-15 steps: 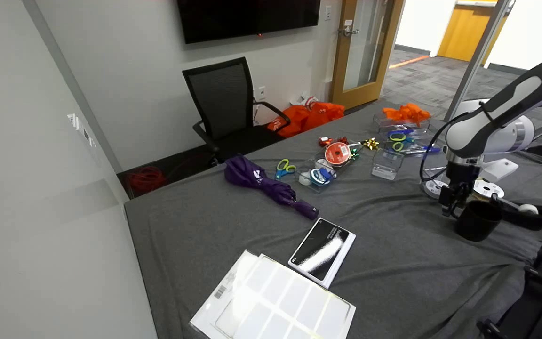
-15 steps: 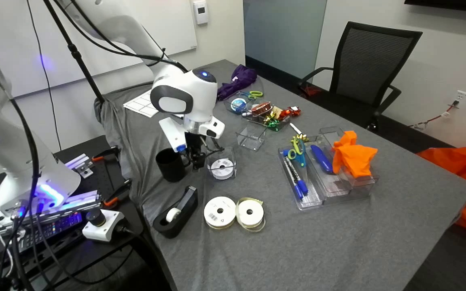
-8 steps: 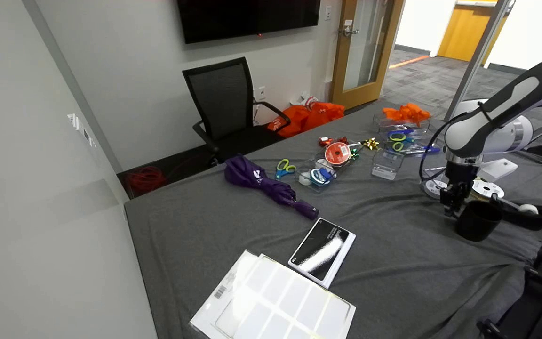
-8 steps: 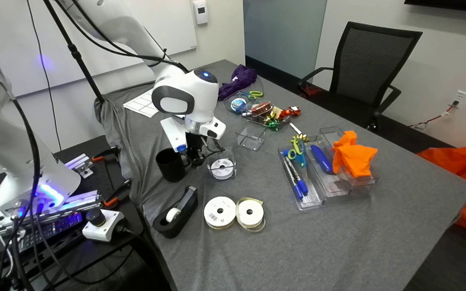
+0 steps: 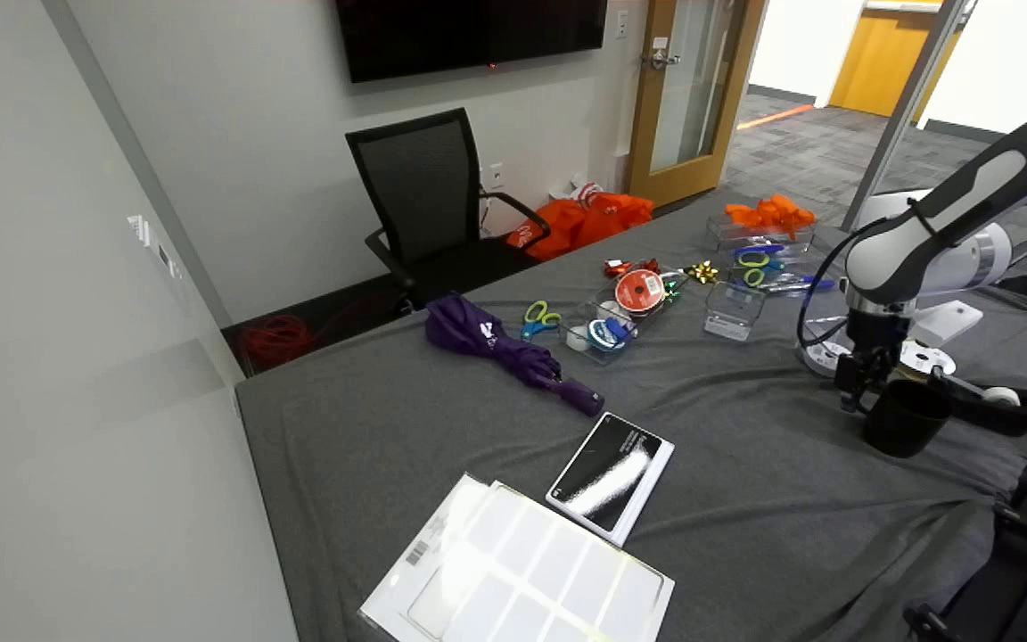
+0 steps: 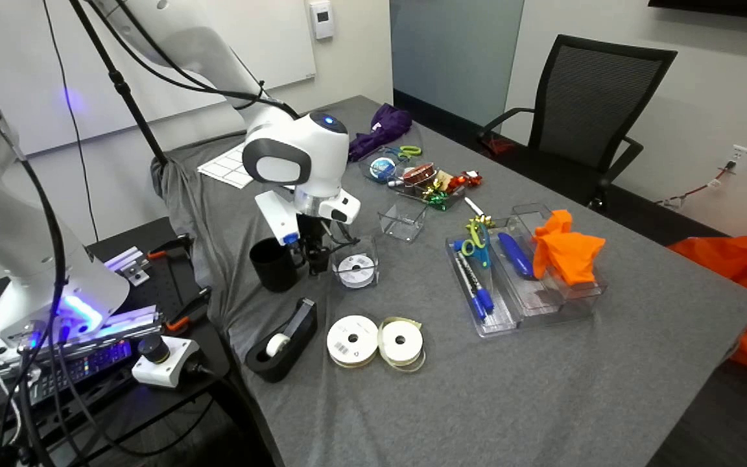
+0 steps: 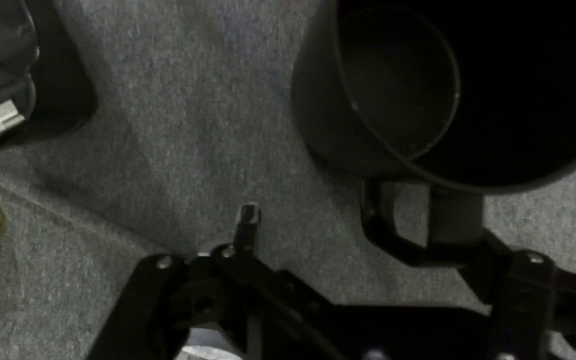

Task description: Put the black cup on the black object on the left

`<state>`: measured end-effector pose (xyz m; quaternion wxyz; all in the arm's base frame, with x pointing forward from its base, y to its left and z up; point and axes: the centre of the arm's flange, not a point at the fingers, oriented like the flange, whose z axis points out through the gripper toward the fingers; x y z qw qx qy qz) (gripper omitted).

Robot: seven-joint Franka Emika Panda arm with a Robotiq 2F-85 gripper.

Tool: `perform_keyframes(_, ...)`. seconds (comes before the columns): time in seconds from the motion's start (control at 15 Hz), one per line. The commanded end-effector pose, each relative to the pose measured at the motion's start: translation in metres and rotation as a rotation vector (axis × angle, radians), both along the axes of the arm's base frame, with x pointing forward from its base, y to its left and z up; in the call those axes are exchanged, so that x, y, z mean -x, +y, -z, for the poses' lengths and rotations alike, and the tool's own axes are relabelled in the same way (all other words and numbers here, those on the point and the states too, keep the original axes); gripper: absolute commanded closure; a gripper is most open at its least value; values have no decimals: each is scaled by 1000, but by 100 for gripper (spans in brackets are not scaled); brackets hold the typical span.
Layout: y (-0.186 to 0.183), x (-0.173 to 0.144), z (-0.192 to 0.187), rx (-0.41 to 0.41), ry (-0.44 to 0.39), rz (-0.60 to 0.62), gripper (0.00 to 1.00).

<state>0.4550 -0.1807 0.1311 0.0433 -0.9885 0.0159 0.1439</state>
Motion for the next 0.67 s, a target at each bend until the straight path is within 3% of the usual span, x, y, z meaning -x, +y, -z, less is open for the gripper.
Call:
perform_keyframes(0.0, 5, 22, 3, 1, 13, -43, 0)
perform_keyframes(0.13, 7, 29, 6, -3, 21, -62, 0)
perform_keyframes(0.2, 7, 29, 5, -9, 15, -67, 25)
perform_keyframes(0.33, 7, 28, 4, -15, 8, -62, 33)
perform_keyframes(0.6, 10, 25, 2, -18, 5, -56, 63)
